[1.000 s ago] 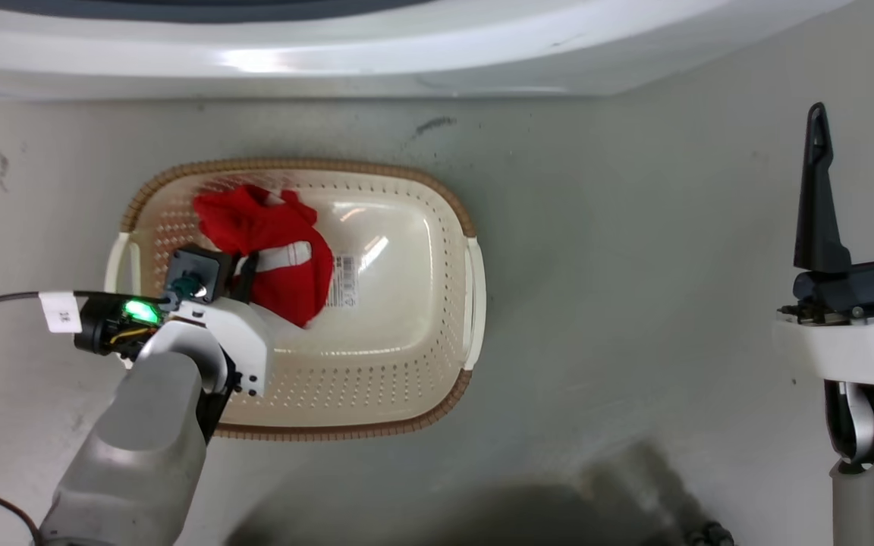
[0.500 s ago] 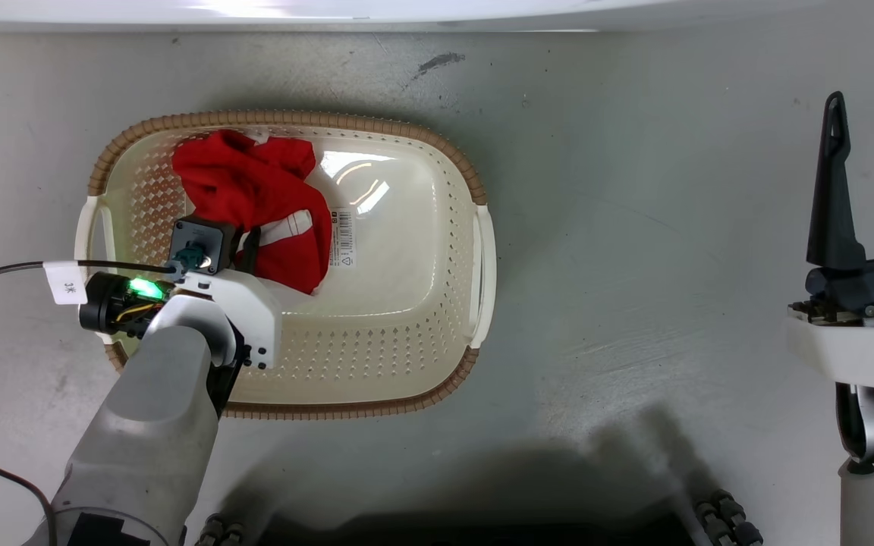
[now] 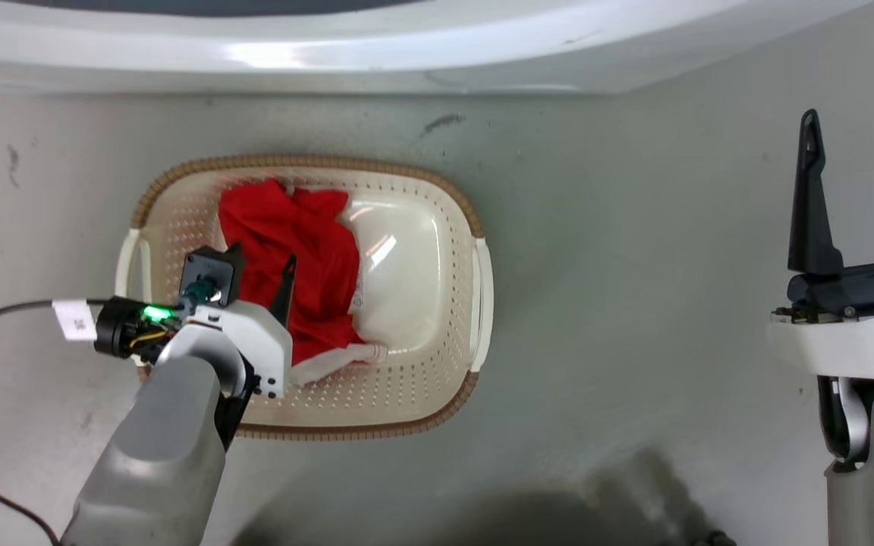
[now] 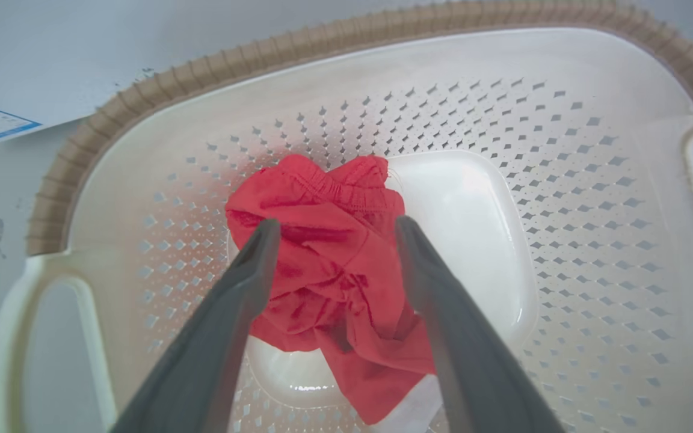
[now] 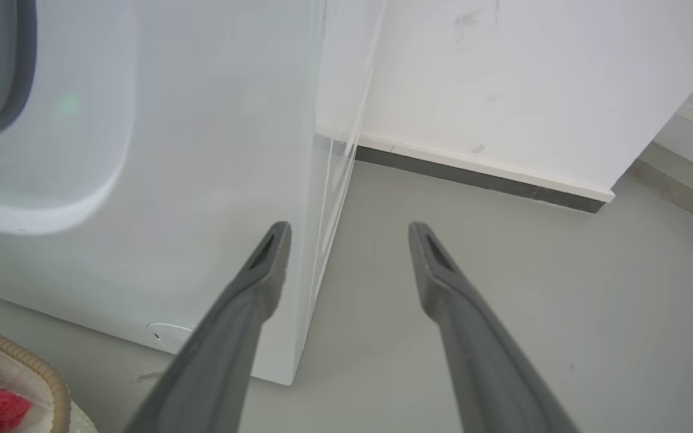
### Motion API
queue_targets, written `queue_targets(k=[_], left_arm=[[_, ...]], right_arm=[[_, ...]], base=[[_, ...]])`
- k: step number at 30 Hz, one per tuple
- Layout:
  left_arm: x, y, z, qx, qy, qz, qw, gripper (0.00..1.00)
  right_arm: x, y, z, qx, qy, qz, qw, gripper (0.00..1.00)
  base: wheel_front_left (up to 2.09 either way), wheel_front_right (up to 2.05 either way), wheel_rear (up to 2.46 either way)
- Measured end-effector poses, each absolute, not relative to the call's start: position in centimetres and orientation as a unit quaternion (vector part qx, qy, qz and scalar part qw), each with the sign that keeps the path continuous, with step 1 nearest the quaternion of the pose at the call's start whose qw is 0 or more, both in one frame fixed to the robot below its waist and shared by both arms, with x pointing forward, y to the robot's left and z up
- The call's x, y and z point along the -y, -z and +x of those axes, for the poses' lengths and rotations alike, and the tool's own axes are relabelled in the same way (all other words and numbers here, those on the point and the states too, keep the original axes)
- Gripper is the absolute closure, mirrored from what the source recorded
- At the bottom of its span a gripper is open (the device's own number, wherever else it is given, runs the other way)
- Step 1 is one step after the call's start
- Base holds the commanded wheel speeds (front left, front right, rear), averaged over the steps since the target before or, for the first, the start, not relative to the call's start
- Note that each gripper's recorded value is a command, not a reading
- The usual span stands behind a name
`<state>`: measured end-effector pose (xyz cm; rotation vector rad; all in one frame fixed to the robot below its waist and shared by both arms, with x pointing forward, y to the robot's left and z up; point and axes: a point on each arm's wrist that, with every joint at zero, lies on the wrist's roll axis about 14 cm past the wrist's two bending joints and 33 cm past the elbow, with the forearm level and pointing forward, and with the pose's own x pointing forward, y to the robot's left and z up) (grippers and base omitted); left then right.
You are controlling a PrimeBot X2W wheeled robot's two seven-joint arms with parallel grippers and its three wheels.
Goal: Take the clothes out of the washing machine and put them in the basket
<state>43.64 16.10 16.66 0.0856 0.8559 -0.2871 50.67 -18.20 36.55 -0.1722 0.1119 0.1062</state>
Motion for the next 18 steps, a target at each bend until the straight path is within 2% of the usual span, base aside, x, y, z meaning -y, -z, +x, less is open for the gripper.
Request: queue_targets(k=[18], left_arm=[[-14.8,-32.3,45.4,-0.209,0.142,0.016,0.967,0.0]], right_arm=[[19.1,-45.1,47.1,0.002,-0.028,-0.052,0.998,0.0]], base=[[0.0,0.0,0.0]])
